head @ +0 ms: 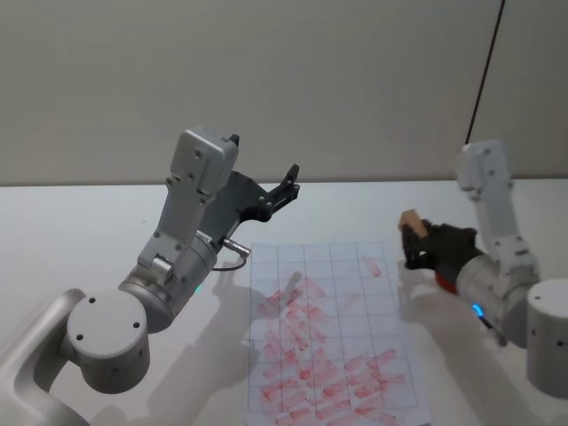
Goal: Use the one hand to pick up the stamp and affix it onto the A4 paper.
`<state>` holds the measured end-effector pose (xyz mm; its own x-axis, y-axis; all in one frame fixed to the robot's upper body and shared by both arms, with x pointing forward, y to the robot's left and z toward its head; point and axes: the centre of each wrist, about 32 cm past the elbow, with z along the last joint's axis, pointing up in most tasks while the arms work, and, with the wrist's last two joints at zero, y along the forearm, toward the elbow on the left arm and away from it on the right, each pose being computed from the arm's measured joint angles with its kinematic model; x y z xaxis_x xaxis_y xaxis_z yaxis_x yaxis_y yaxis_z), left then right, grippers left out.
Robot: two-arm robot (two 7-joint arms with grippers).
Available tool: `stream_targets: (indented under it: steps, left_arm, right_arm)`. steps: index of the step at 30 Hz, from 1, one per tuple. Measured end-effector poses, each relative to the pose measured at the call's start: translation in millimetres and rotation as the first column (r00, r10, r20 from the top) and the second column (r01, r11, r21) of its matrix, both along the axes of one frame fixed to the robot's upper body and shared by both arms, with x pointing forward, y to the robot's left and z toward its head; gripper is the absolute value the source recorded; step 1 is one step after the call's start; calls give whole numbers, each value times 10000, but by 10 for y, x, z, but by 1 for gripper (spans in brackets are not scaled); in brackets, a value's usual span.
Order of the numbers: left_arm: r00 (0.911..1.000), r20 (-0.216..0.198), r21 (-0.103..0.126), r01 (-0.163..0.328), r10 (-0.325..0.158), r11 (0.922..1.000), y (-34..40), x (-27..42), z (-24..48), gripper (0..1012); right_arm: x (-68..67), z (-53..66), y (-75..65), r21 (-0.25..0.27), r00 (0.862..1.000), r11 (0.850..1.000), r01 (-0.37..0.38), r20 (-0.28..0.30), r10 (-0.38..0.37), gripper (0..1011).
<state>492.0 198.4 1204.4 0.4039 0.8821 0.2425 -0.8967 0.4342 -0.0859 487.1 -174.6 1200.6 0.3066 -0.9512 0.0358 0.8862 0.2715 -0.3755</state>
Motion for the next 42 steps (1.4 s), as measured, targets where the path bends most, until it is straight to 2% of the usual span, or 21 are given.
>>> stream_targets:
  steps: [9,19,31,42]
  left_arm:
    - [10000,-1,0,1,-1,10000,0,0,0,1001]
    - [10000,0,0,0,0,10000,0,0,0,1002]
    - [10000,0,0,0,0,10000,0,0,0,1001]
    - [10000,0,0,1,-1,10000,0,0,0,1001]
  right_arm:
    - [96,-137,202,-90,9951,9971,-754,-650,747,219]
    - [197,-271,365,-97,9845,9923,-1237,-1268,1215,218]
    - [272,-396,455,16,9752,9896,-1437,-1699,1418,219]
    - [301,-443,483,58,9721,9890,-1480,-1833,1465,218]
